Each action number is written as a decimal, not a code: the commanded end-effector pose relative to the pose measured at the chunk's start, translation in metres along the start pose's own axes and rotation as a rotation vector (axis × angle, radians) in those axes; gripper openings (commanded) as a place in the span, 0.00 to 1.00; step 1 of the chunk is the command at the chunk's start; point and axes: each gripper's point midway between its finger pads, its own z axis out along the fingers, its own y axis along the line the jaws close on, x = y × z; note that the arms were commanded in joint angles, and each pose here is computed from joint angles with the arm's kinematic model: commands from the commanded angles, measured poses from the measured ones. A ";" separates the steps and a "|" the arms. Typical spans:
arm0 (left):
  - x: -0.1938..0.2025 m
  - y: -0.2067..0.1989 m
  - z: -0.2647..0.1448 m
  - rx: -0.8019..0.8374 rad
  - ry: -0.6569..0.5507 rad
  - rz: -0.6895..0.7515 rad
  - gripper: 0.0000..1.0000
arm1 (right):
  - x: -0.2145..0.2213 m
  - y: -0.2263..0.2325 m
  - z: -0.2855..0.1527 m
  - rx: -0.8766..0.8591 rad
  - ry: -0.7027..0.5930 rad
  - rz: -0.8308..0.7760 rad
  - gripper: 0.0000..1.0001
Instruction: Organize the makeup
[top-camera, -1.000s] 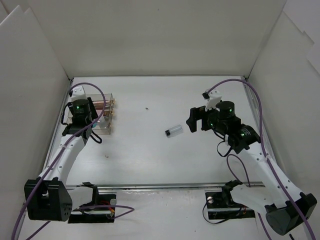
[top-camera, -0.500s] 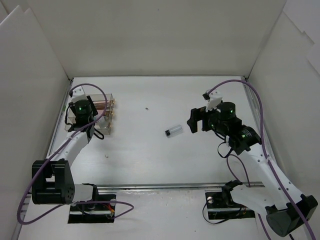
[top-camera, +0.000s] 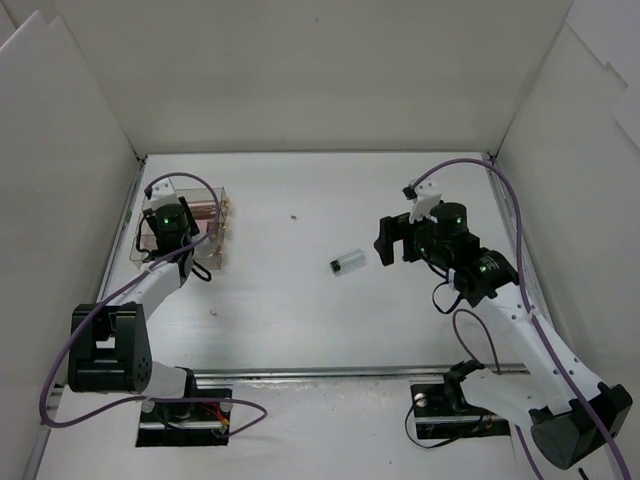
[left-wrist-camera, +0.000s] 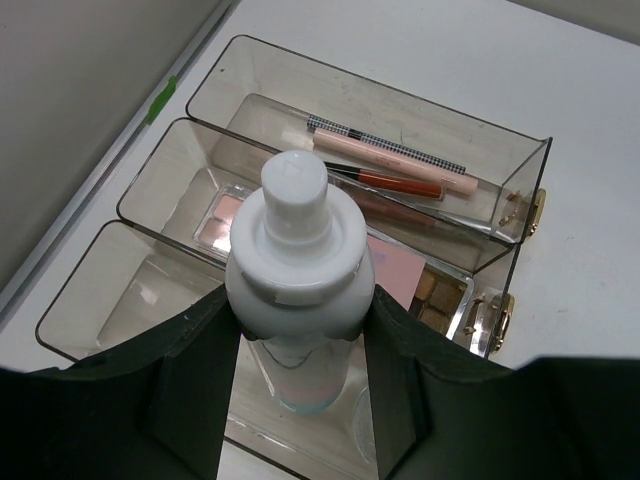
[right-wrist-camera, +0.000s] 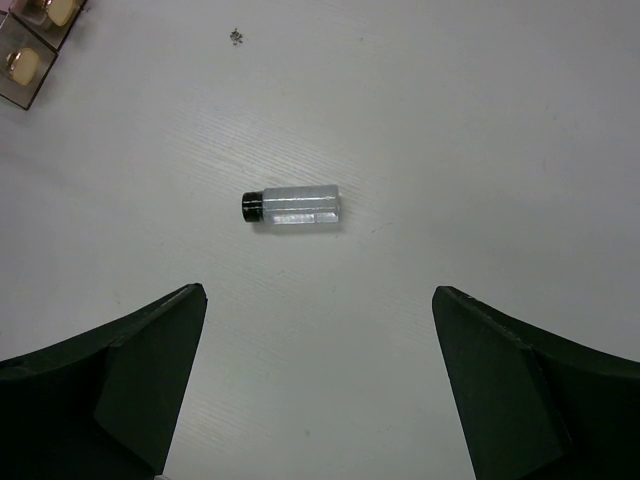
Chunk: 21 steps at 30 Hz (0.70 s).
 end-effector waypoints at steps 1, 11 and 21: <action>-0.041 -0.010 0.003 0.044 -0.142 -0.026 0.00 | -0.010 -0.001 0.006 0.008 -0.034 -0.016 0.94; -0.014 -0.004 0.008 0.029 -0.131 -0.027 0.00 | -0.005 0.002 0.010 -0.008 -0.015 -0.016 0.94; -0.004 -0.003 0.009 -0.005 -0.115 0.000 0.09 | -0.004 0.000 0.014 -0.006 -0.005 -0.014 0.94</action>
